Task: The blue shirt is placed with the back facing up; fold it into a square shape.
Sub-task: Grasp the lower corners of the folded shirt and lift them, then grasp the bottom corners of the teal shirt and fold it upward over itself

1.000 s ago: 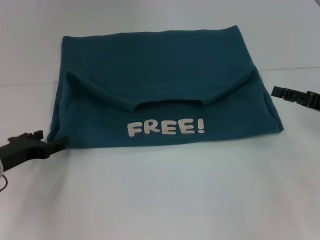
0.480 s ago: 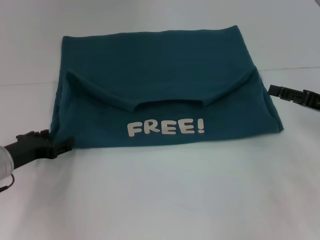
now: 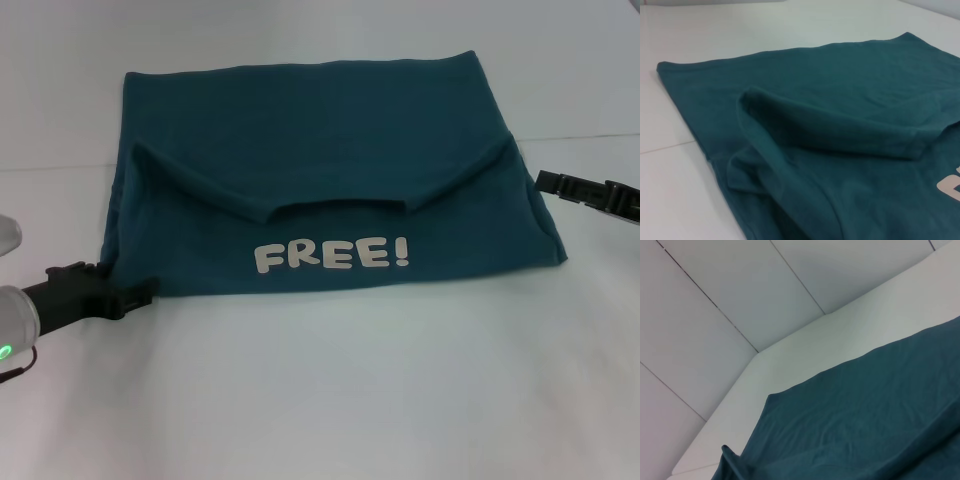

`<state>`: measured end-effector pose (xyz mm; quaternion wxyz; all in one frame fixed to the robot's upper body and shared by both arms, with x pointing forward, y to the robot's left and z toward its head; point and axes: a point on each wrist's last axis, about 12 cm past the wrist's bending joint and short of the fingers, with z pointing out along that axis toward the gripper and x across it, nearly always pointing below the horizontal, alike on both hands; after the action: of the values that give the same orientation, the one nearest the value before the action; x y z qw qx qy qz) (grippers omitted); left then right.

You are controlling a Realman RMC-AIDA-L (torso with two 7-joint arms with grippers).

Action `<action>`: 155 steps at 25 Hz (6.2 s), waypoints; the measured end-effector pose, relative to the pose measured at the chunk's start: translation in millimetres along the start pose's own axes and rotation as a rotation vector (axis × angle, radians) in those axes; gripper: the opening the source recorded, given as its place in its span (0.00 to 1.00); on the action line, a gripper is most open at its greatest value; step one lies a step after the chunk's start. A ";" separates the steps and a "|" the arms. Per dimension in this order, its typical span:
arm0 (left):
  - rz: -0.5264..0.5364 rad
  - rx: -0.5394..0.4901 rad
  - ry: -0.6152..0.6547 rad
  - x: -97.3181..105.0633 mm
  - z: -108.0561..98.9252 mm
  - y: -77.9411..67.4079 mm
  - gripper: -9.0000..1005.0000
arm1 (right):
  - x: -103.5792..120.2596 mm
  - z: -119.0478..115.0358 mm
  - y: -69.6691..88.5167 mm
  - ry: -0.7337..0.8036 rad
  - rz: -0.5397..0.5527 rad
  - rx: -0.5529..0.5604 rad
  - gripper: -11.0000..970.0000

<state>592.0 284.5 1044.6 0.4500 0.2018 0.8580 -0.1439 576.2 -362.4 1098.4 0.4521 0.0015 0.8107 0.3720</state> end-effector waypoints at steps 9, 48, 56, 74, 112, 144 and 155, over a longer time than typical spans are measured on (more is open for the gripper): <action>0.009 -0.021 0.026 -1.6 2.1 1.6 0.62 | 3.9 -2.5 -0.9 -0.005 0.009 -0.001 0.75; 0.008 0.008 0.003 -11.1 0.0 -0.9 0.04 | -5.0 43.8 -9.0 0.237 -0.055 0.317 0.72; 0.011 0.007 0.001 -13.4 1.0 -0.8 0.04 | 3.9 55.6 -7.4 0.243 -0.076 0.347 0.70; 0.009 -0.004 -0.007 -16.1 -1.3 2.2 0.04 | 11.9 53.0 -4.1 0.248 -0.117 0.332 0.07; -0.315 0.459 -0.003 70.1 -146.5 -16.0 0.04 | 134.6 -123.3 4.2 0.069 -0.040 -0.019 0.06; -0.295 0.580 -0.082 44.1 -162.2 -7.5 0.04 | 116.3 -163.1 -1.3 -0.124 -0.054 0.030 0.07; -0.248 0.386 -0.143 -27.7 -82.6 16.7 0.04 | 44.1 -72.7 -14.4 -0.148 -0.146 0.081 0.09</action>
<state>555.2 328.5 1112.2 0.4415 0.1667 0.7987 -0.3734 501.6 -401.6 1080.3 0.5362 -0.0118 0.7874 0.3038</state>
